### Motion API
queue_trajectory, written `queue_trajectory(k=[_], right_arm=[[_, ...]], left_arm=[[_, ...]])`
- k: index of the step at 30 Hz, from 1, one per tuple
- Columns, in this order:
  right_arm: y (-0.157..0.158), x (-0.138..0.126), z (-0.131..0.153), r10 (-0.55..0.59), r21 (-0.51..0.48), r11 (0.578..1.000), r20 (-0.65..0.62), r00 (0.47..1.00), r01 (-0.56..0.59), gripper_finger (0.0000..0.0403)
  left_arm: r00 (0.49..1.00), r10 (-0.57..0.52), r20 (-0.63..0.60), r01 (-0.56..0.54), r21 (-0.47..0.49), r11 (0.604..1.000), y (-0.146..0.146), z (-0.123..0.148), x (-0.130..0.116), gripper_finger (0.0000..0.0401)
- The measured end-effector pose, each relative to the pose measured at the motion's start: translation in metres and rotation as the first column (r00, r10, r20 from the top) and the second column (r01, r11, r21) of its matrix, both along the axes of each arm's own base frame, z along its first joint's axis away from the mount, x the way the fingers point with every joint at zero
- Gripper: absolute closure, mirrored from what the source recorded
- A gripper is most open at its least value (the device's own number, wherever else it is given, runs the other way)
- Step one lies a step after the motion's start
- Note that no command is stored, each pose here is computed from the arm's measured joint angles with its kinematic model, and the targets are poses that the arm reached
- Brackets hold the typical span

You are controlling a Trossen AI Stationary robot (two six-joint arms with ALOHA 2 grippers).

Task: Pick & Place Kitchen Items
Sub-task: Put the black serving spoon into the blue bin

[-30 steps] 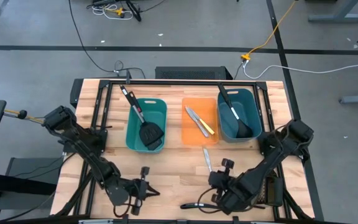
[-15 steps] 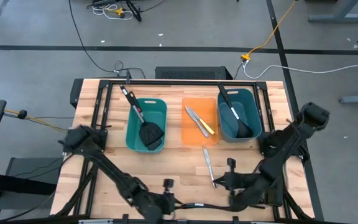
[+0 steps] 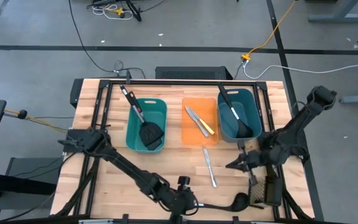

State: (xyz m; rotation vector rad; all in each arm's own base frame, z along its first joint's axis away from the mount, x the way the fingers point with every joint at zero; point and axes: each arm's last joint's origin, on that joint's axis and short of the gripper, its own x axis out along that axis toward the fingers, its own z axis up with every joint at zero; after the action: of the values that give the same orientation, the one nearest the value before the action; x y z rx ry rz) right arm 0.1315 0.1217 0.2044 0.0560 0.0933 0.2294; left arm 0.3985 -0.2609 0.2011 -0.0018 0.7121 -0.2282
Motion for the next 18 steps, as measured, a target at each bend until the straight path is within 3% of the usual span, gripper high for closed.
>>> queue_trajectory(k=[6,18], right_arm=[[-0.024,-0.011,-0.003,-0.025,0.006,1.0,0.066,0.998,0.025,0.04],[-0.053,-0.014,-0.037,-0.114,0.11,0.987,0.005,0.993,0.113,0.0401]], left_arm=[[1.0,-0.016,-0.007,0.016,-0.019,1.0,0.002,-0.005,0.005,0.0195],[0.998,-0.026,-0.048,0.027,0.015,1.0,0.001,-0.03,0.009,0.0195]])
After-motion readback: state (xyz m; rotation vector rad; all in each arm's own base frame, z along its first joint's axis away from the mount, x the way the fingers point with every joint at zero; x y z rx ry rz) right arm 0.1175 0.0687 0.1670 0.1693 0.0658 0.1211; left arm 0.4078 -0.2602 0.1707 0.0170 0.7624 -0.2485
